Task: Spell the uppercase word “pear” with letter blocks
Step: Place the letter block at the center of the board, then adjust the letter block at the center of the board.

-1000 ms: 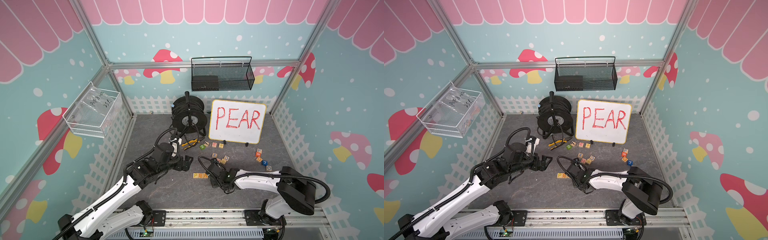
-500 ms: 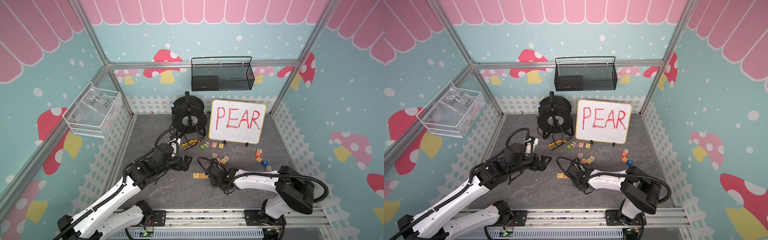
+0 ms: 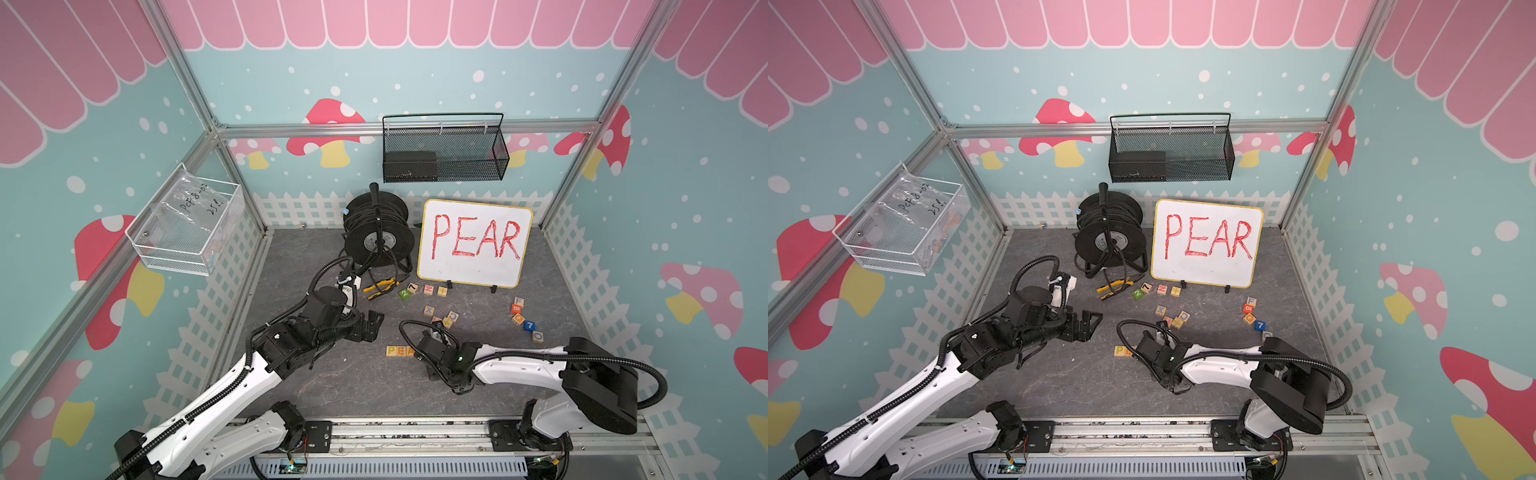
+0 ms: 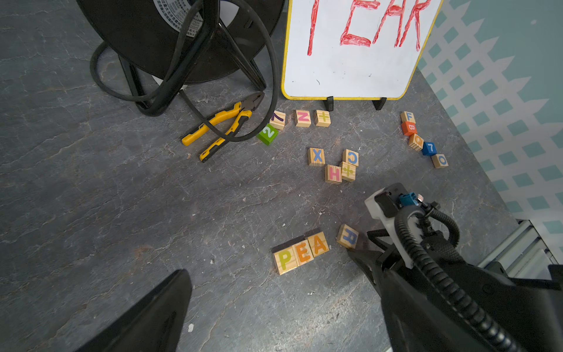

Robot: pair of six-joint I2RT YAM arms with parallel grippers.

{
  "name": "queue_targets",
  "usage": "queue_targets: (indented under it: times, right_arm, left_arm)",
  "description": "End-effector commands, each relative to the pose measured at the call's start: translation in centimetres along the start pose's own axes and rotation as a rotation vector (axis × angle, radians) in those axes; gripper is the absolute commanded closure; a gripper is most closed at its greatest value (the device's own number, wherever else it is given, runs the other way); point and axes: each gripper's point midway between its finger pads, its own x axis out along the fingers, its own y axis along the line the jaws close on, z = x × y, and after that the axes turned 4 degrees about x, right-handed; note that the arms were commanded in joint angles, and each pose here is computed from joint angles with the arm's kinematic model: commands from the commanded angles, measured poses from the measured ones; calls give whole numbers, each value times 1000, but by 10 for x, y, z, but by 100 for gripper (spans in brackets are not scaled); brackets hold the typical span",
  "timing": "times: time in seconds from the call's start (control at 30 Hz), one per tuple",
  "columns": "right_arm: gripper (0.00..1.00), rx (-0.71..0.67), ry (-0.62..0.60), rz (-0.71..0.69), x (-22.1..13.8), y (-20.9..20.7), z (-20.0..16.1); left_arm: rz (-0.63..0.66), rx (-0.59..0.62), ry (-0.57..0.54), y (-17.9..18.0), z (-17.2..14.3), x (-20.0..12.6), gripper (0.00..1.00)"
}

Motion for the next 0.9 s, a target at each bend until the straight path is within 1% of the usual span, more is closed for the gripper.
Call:
queue_targets:
  times: [0.0,0.17,0.37,0.6,0.77,0.87]
  right_arm:
    - [46,74,-9,-68,-2,-22,-7]
    - [43,111,-59,-81,-3,-29,2]
    - [43,144,-85,-69,0,-27,12]
    - [43,164,-99,-51,-13,-35,15]
    - [39,127,-51,-28,-23,-32,11]
    - [37,86,-13,33,-22,-18,7]
  left_arm:
    - [18,-9,1,4,-2,0,0]
    - [18,-7,8,4,-3,2,1]
    - [26,-6,9,6,-4,3,1]
    - [25,-8,11,5,-3,4,0]
    - [24,-8,12,5,-3,5,1]
    - [22,-9,10,5,-3,4,0]
